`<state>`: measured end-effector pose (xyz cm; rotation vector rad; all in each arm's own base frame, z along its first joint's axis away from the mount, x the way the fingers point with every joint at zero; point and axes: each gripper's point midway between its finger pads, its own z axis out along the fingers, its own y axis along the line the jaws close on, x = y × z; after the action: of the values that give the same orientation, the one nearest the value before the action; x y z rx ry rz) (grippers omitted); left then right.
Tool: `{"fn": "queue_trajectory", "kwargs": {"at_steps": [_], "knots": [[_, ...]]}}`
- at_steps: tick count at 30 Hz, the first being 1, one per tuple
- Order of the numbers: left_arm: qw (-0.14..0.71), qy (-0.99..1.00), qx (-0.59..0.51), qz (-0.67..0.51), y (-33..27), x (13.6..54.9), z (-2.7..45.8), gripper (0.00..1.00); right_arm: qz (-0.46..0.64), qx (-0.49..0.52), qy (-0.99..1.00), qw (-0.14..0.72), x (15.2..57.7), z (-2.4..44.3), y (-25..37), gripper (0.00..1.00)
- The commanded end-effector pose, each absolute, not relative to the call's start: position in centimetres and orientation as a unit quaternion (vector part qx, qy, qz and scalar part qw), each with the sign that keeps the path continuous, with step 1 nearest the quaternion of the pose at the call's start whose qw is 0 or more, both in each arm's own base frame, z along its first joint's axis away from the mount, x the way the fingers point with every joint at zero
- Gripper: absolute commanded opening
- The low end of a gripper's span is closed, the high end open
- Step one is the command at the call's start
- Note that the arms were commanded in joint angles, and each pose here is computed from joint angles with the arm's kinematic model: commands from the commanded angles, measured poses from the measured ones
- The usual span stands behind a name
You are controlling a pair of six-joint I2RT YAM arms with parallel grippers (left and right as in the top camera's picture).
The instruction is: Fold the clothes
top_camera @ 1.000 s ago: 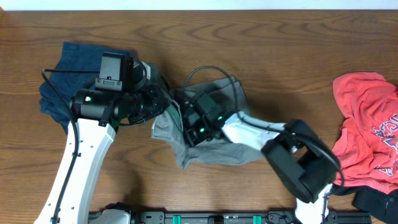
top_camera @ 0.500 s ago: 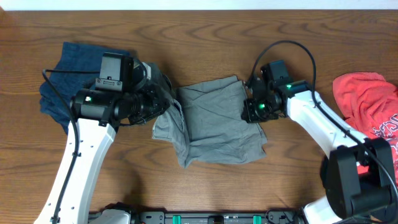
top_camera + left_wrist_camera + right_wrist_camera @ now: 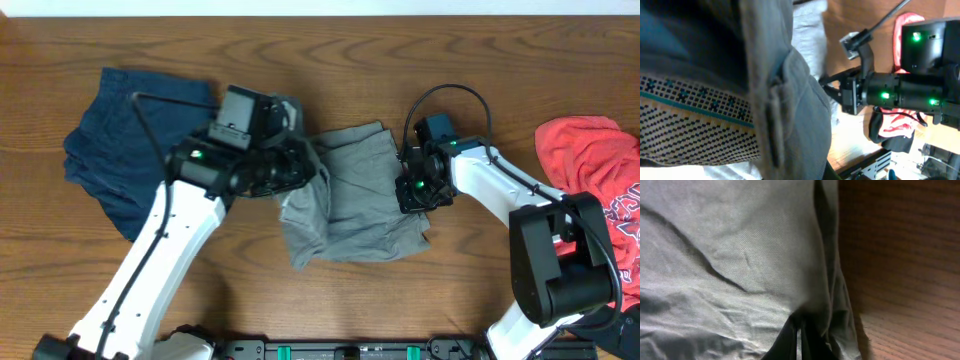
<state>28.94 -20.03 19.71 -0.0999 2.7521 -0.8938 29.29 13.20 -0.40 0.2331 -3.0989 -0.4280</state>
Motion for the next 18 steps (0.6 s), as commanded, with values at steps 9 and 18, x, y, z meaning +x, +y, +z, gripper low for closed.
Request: {"fn": "queue_trajectory", "kwargs": {"at_steps": [9,18], "knots": [[0.087,0.935,-0.009,-0.344,-27.7,29.5,17.2,0.06,-0.081,0.073,-0.993,0.052,26.9,-4.2,12.8,0.05],[0.107,0.929,0.031,-0.354,-31.8,29.2,16.4,0.06,-0.080,0.077,-0.992,0.055,26.7,-4.2,13.0,0.05]]}}
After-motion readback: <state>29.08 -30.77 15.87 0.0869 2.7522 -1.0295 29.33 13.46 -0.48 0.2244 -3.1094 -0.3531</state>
